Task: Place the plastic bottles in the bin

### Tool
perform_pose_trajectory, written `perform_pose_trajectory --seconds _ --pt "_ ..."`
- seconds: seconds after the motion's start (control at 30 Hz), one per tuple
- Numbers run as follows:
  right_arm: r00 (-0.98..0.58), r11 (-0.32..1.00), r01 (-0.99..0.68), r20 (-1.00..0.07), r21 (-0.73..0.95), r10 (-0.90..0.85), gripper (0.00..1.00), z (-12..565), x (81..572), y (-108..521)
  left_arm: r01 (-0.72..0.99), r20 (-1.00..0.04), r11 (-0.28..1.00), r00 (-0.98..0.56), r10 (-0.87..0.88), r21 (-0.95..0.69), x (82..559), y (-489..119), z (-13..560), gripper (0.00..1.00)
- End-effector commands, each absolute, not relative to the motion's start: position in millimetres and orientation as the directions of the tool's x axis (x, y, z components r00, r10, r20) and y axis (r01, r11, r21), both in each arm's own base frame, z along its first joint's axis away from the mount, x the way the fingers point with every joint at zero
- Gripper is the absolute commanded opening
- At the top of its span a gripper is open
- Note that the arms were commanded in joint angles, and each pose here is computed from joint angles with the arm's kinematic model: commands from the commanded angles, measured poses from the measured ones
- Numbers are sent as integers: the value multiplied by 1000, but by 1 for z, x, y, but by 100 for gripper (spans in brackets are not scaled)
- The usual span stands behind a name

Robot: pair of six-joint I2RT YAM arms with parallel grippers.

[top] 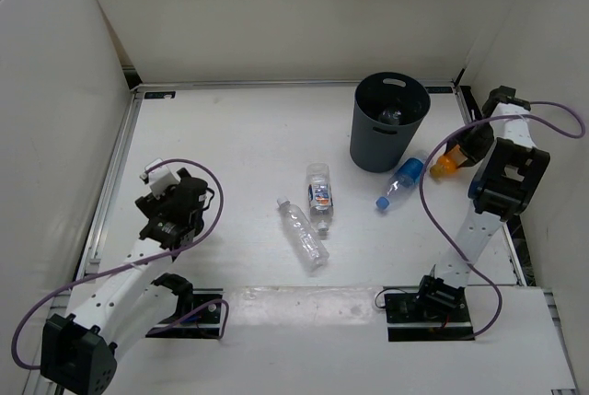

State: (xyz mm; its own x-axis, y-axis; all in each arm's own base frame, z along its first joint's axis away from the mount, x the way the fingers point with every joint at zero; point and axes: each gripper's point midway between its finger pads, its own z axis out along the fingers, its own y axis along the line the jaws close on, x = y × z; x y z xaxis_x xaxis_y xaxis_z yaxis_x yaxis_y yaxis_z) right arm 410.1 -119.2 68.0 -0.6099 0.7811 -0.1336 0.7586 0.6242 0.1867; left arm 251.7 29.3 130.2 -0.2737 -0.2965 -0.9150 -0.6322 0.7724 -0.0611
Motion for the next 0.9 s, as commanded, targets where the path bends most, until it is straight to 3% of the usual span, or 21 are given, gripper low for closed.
perform_pose_trajectory --seconds 0.0,0.17,0.6,0.67,0.7,0.87 --pt "-634 637 749 -81 185 769 59 54 404 -112 -644 -921 759 -230 -314 -98 253 31 142 100" --pt "-666 669 727 -78 158 742 77 56 399 -104 -648 -921 755 -224 -318 -103 252 32 143 100" --pt "-726 722 688 -79 -81 683 77 70 384 -111 -662 -922 741 -208 -328 -114 246 36 142 100" --pt "-750 739 657 -34 -151 660 77 64 377 -112 -664 -921 738 -200 -334 -124 245 36 143 100" --pt "-758 745 651 -69 -144 649 77 74 388 -115 -666 -922 736 -199 -332 -121 245 37 143 100" --pt "-767 760 637 -9 -130 641 75 61 389 -116 -674 -921 729 -195 -337 -124 244 38 142 100"
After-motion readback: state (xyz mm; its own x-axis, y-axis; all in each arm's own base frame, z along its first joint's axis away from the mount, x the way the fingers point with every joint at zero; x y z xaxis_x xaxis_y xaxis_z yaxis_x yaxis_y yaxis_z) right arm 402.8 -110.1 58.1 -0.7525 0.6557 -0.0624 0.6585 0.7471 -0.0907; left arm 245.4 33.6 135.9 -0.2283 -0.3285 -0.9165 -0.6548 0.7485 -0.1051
